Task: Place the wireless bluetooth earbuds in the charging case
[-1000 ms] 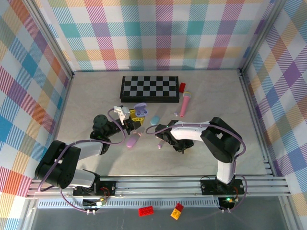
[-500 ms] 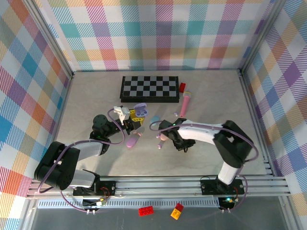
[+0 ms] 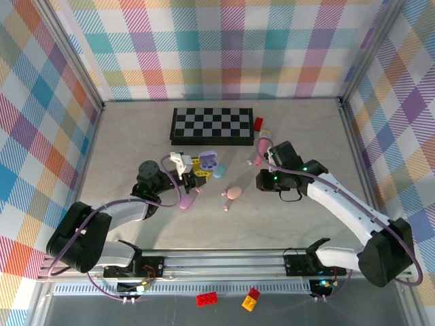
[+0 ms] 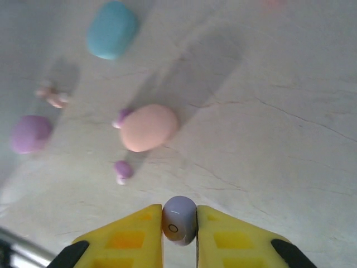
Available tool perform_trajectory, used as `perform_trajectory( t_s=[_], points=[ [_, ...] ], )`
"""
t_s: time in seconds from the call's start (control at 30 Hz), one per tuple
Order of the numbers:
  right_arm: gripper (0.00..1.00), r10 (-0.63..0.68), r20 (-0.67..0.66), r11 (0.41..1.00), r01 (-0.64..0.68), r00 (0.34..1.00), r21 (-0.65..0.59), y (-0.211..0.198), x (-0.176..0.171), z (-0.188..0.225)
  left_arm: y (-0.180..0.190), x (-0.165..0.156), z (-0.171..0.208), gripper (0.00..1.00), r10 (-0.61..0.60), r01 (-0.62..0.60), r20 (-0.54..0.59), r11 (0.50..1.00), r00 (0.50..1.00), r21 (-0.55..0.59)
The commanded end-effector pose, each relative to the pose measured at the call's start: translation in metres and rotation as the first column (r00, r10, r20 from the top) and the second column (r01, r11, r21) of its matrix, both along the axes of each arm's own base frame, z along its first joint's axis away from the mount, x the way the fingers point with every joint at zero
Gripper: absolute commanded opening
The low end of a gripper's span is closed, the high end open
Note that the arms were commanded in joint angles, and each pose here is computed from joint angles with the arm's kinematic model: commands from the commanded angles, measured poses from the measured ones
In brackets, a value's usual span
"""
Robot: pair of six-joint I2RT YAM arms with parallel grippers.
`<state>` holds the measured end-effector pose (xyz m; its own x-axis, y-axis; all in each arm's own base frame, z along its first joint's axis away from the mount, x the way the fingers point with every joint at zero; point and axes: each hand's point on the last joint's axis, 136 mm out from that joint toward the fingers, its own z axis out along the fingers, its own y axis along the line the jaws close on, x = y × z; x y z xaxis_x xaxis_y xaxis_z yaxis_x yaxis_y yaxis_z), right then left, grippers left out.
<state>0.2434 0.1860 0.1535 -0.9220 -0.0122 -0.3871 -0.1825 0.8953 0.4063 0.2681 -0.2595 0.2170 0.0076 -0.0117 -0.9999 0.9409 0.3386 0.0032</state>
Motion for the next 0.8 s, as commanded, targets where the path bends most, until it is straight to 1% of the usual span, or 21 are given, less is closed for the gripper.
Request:
perform_trajectory(
  t_s=[0.0,0.13,0.3,0.4,0.57,0.77],
  points=[
    [0.16,0.108,0.081,0.978,-0.120,0.991,0.168,0.023,-0.001,0.047,-0.014,-0.013,0.012,0.29,-0.076,0.075,0.063,0.997,0.995,0.023],
    [0.17,0.166,0.145,0.943,-0.200,0.975,0.267,0.035,-0.007,0.081,-0.026,-0.022,0.010,0.29,-0.125,0.122,0.062,0.992,0.990,0.041],
    [0.18,0.272,0.227,0.860,-0.342,0.935,0.379,0.054,-0.020,0.119,-0.040,-0.031,0.012,0.29,-0.188,0.186,0.060,0.981,0.980,0.048],
    [0.18,0.305,0.265,0.821,-0.394,0.914,0.413,0.061,-0.025,0.133,-0.047,-0.036,0.015,0.29,-0.229,0.226,0.061,0.973,0.972,0.049],
    [0.18,0.357,0.284,0.756,-0.454,0.890,0.471,0.072,-0.031,0.143,-0.056,-0.042,0.015,0.29,-0.272,0.269,0.052,0.962,0.961,0.053],
    [0.18,0.379,0.270,0.736,-0.465,0.885,0.492,0.077,-0.030,0.139,-0.063,-0.044,0.016,0.29,-0.290,0.287,0.054,0.956,0.955,0.054]
  ],
)
